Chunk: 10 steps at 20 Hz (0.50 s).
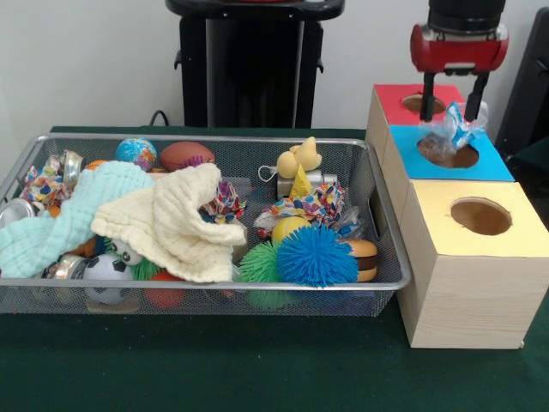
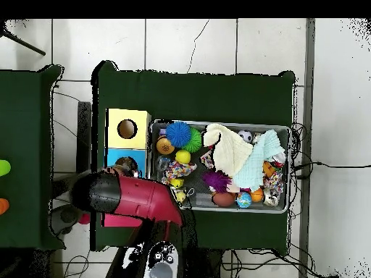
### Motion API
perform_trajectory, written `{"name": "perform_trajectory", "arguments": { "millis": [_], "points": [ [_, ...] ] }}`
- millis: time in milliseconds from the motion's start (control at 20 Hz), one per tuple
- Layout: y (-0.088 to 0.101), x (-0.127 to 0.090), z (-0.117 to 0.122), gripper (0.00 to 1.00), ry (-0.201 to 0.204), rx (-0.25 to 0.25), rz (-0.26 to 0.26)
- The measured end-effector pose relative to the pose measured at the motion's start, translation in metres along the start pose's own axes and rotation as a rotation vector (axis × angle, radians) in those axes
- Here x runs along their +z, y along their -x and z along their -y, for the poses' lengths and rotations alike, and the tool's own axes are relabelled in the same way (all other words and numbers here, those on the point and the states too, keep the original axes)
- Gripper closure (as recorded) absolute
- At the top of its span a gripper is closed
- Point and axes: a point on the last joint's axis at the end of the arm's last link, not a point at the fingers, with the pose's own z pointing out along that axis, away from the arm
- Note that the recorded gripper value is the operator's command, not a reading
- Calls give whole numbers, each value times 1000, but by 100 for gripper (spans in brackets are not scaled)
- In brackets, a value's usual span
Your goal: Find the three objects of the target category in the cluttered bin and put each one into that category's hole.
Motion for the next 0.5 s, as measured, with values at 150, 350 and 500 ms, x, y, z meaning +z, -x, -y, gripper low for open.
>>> {"name": "perform_trajectory", "arguments": {
  "millis": [150,350,500],
  "points": [
    [2,-22,-2,0,5,-5,-26],
    [11,-52,-3,0,7,-7,-24],
    [17,-64,-2,0,3,-7,-1]
  ]
}}
